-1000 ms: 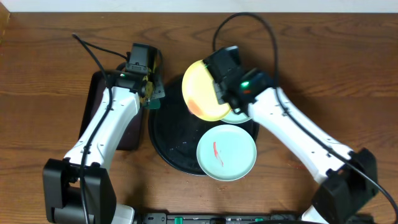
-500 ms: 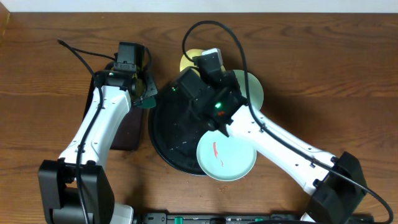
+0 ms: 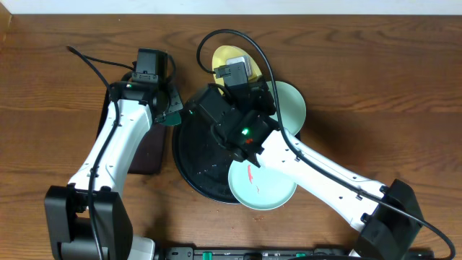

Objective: Clean dirty plates on tray and stack at the side
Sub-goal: 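Lift the yellow plate with the right gripper and carry it right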

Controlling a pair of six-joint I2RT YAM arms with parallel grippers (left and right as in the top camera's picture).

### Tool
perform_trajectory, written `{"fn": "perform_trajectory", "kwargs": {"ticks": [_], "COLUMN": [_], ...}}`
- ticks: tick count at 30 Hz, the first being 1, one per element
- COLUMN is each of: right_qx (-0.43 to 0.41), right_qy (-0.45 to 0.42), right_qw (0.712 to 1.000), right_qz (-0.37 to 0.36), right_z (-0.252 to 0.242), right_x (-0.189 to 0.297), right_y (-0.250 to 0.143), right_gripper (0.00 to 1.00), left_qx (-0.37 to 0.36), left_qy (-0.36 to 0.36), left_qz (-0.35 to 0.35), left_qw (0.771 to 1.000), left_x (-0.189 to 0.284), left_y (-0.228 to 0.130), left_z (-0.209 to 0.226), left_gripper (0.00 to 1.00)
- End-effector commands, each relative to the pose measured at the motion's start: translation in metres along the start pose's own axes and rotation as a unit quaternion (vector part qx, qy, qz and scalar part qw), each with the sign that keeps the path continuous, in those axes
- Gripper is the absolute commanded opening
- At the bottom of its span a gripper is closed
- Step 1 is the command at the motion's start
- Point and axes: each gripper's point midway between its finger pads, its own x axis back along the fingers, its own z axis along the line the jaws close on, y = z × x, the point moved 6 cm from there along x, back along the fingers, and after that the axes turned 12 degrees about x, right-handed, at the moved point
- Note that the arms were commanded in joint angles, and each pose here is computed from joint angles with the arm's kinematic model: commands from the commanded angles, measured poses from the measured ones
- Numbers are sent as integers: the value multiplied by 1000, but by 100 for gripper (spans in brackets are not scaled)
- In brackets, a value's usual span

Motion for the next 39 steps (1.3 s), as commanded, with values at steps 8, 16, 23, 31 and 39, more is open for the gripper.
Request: {"fn": "perform_trajectory", "kwargs": {"ticks": [8, 16, 23, 31, 39], "right_qx": [5, 21, -12, -147, -266], "right_qy": [-22, 100, 300, 428, 334], "right_qw": [1000, 994, 946, 872, 852], "right_qz": [-8, 24, 118, 186, 302], "right_z": [-5, 20, 28, -41, -151], "right_x": [4, 3, -22, -63, -110], "right_y": [3, -9, -32, -50, -126], "right_gripper": [1, 1, 1, 1, 1], "left_qx": [6, 6, 6, 5, -9], "left_qy": [-10, -10, -10, -10, -12], "left_qz": [-7, -7, -6, -6, -2], "left_qw": [1000, 1000, 1000, 1000, 1000], "left_x": [5, 5, 5, 5, 5], "left_y": [5, 5, 5, 4, 0], "left_z": [-4, -4, -4, -4, -8], "left_gripper": [8, 8, 8, 8, 8]}}
